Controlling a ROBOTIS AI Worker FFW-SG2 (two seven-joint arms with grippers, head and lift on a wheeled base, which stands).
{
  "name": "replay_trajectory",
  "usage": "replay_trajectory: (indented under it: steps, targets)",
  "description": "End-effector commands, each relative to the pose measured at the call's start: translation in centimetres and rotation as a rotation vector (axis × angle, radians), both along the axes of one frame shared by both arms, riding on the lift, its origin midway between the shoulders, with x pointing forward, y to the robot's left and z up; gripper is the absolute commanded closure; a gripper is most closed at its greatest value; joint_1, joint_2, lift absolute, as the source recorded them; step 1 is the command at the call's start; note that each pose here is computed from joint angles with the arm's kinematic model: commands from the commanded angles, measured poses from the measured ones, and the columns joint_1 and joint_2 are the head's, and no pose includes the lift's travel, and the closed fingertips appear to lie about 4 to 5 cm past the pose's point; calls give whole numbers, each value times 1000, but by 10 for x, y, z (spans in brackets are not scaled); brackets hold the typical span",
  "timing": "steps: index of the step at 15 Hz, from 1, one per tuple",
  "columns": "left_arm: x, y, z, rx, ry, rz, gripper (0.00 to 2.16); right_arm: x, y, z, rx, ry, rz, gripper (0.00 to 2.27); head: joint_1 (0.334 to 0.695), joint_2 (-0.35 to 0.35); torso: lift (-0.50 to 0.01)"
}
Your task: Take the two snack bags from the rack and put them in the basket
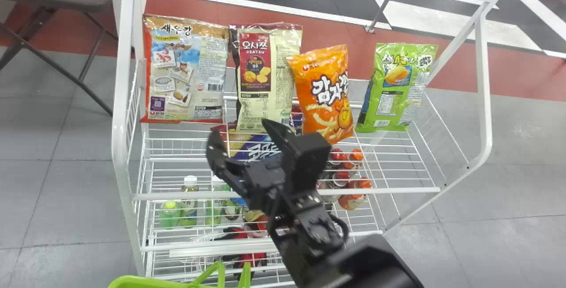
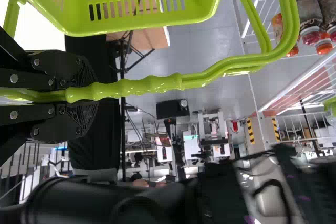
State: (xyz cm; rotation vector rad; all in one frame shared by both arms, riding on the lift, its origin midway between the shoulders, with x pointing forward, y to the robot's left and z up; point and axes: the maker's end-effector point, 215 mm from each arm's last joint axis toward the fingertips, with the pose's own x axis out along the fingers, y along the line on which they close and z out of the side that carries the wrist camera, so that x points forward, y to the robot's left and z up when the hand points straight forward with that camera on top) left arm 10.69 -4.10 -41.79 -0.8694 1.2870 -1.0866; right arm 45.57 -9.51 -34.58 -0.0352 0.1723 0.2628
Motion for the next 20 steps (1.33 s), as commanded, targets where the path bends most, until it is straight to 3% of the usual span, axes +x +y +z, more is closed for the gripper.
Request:
replay_trajectory:
  steps: [1,3,8,13,17,19,20]
  targets:
    - [-2,1,-1,-3,8,-2,1649,28,28,1,-20,14,40,178,695,-304,-10]
    - [-4,0,-1,-7,14,-2,1646,47,38,-8,-48,41,41,178,695,-231,-10]
    - [-6,15,-9,16,28,4,1646,103,54,-33,-64,57,40,178,695,-150,-10]
    - [4,21,-17,42,19,16,1649,153,72,-19,-25,24,49,181,695,-96,-10]
    - [12,20,-18,38,14,15,1649,172,65,-29,-68,67,42,218,695,-73,-10]
    - [15,19,-19,35,15,10,1649,169,65,-42,-87,118,54,842,695,-76,-10]
    - [16,19,-20,32,18,11,1646,166,73,-44,-102,119,70,1507,695,-80,-10]
